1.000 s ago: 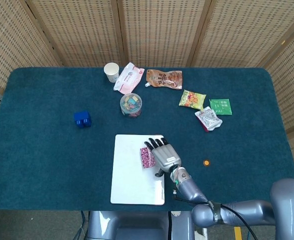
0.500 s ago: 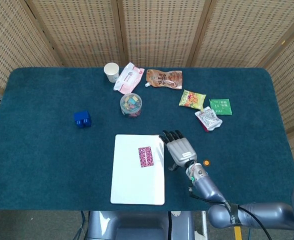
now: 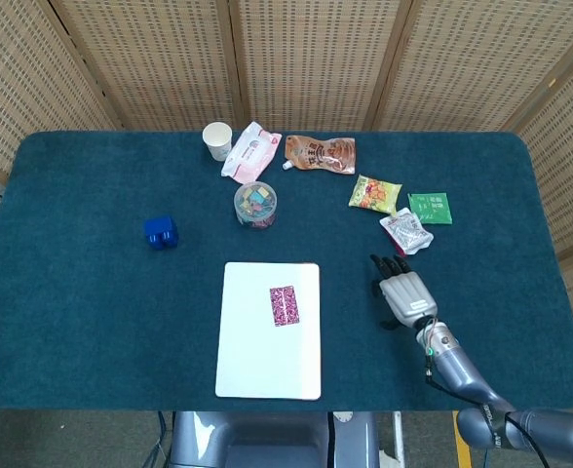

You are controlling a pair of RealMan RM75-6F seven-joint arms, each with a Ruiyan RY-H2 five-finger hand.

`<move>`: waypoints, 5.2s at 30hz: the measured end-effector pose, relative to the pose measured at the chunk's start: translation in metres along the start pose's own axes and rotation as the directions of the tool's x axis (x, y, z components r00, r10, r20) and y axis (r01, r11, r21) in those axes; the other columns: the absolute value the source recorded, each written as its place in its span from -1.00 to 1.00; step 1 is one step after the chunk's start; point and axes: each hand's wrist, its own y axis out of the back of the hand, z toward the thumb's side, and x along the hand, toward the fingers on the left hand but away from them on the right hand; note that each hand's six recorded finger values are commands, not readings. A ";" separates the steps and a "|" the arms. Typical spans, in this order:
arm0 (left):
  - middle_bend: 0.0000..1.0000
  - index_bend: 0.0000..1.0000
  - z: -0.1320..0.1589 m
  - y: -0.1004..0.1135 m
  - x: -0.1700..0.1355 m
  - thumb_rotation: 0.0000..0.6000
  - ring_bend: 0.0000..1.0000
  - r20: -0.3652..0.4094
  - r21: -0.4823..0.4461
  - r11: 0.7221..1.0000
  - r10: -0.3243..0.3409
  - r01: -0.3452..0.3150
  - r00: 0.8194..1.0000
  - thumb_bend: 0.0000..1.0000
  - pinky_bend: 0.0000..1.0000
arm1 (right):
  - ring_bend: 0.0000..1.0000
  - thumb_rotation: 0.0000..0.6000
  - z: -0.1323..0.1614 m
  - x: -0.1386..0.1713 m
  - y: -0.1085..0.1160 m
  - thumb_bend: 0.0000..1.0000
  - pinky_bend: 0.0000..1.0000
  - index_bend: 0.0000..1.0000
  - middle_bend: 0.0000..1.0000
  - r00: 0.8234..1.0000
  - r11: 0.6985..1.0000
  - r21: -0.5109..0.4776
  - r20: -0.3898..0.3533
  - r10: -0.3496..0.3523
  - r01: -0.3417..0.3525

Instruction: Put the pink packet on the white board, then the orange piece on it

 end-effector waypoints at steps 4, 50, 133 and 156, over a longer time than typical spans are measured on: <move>-1.00 -1.00 0.001 -0.001 0.000 0.96 -1.00 0.002 0.004 1.000 -0.002 0.002 1.000 -1.00 -1.00 | -1.00 1.00 -0.015 0.007 -0.011 -0.52 -1.00 -0.14 -1.00 1.000 1.000 0.000 0.000 0.008 -0.008; -1.00 -1.00 0.005 -0.007 -0.001 0.96 -1.00 0.005 0.015 1.000 -0.012 0.012 1.000 -1.00 -1.00 | -1.00 1.00 -0.045 0.013 -0.043 -0.32 -1.00 0.09 -1.00 0.998 0.998 -0.012 0.014 0.062 -0.062; -1.00 -1.00 -0.006 -0.007 0.006 0.96 -1.00 -0.020 -0.028 0.999 -0.037 0.036 0.999 -1.00 -1.00 | -1.00 1.00 0.188 -0.059 0.054 -0.36 -1.00 -1.00 -1.00 0.991 0.999 0.036 -0.128 0.024 -0.019; -1.00 -1.00 0.007 0.005 -0.006 0.96 -1.00 0.025 -0.010 1.000 0.024 -0.023 0.999 -1.00 -1.00 | -1.00 1.00 -0.091 0.061 0.075 -1.00 -1.00 -1.00 -1.00 0.918 0.892 -0.217 0.128 -0.376 0.396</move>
